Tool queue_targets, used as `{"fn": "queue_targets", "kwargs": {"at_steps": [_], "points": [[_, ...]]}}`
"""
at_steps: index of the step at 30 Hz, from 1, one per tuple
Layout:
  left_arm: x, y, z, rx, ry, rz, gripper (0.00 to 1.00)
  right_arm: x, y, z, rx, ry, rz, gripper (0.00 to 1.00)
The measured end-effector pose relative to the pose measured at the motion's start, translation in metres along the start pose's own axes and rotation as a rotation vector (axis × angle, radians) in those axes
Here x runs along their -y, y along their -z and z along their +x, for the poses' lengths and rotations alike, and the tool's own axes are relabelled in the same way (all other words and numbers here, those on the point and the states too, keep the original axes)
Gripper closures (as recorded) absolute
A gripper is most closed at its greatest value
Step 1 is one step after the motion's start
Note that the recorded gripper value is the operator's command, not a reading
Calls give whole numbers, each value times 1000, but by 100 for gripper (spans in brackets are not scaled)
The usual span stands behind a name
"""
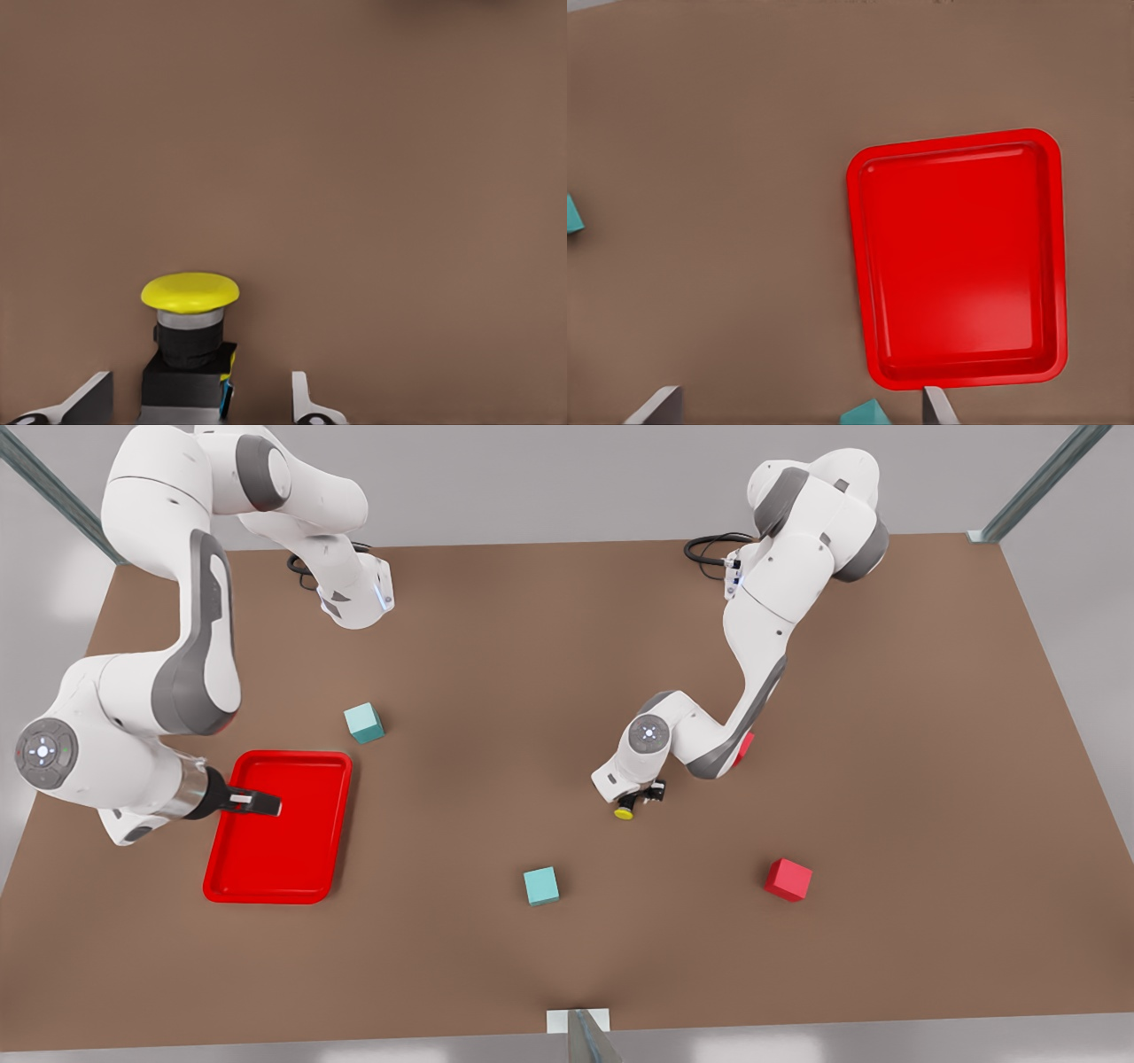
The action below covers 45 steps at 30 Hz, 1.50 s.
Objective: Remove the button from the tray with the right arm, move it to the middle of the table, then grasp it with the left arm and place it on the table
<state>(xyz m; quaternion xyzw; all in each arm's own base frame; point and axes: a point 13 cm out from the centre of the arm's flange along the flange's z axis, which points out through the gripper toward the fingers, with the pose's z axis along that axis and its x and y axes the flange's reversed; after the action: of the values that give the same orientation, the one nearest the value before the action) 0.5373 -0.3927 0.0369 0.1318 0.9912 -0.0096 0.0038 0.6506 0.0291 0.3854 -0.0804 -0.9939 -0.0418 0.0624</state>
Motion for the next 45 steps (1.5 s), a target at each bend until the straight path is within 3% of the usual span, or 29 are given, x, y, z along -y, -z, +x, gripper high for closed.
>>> {"fn": "queue_targets", "kwargs": {"at_steps": [3, 6, 7, 19, 31, 45], "points": [[-3, 0, -1, 0, 4, 1, 46, 5, 0, 0, -3, -2, -3, 0], [-6, 1, -3, 3, 9, -3, 71, 6, 1, 0, -2, 7, -3, 0], [-8, 2, -4, 6, 12, -7, 74, 5, 1, 0, -2, 10, -3, 0], [-28, 88, -54, 52, 154, -37, 74, -4, -1, 3, -10, 40, -3, 0], [-26, 173, -92, 160, 550, -43, 73, -7, -13, 7, -33, 34, 9, 0], [-58, 141, -81, 546, 794, -617, 73, -6, -18, 8, -43, 25, 15, 0]]}}
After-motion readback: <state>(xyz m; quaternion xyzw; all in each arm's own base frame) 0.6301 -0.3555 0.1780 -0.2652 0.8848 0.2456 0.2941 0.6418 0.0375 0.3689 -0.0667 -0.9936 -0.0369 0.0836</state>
